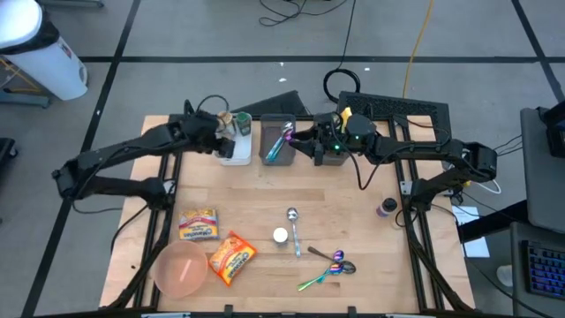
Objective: Pick & Place Food Item
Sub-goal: Put the orange noodle pack into the right black bin
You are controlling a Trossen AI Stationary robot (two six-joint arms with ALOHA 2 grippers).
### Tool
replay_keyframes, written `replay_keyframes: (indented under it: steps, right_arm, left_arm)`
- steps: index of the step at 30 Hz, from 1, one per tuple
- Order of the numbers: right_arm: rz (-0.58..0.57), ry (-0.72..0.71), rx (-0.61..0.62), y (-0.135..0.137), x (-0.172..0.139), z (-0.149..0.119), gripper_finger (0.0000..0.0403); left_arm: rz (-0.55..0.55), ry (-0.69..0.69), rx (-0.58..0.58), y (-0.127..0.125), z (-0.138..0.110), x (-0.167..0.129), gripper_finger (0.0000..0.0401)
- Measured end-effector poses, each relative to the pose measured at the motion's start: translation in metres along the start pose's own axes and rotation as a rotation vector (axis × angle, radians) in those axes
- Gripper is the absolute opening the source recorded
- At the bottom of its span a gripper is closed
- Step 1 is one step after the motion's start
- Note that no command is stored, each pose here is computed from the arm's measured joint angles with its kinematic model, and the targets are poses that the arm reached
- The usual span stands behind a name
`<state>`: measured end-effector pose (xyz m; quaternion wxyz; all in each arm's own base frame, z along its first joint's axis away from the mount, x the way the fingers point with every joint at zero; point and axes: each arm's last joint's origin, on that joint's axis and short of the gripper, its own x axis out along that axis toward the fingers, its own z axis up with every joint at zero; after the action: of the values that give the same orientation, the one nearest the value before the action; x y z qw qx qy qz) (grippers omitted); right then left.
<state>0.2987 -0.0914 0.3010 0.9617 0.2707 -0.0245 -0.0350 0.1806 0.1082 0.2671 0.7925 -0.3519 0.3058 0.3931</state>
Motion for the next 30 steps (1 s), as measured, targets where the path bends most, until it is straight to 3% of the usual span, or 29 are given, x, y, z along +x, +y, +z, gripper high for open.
replay_keyframes:
  steps: [7, 14, 21, 30]
  right_arm:
    - [-0.003, -0.002, 0.0, 0.0, 0.0, 0.0, 0.021]
    - [-0.05, -0.034, 0.061, -0.002, 0.0, 0.001, 0.021]
    - [-0.048, -0.034, 0.111, -0.001, 0.0, 0.001, 0.021]
    - [-0.041, -0.038, 0.137, -0.001, 0.0, 0.001, 0.021]
  left_arm:
    - [-0.38, -0.072, -0.013, -0.006, 0.003, -0.047, 0.0189]
    - [-0.617, -0.297, 0.042, -0.021, 0.011, -0.079, 0.0189]
    - [-0.76, -0.493, 0.097, -0.035, 0.024, -0.093, 0.0189]
    - [-0.798, -0.538, 0.094, -0.039, 0.028, -0.094, 0.0189]
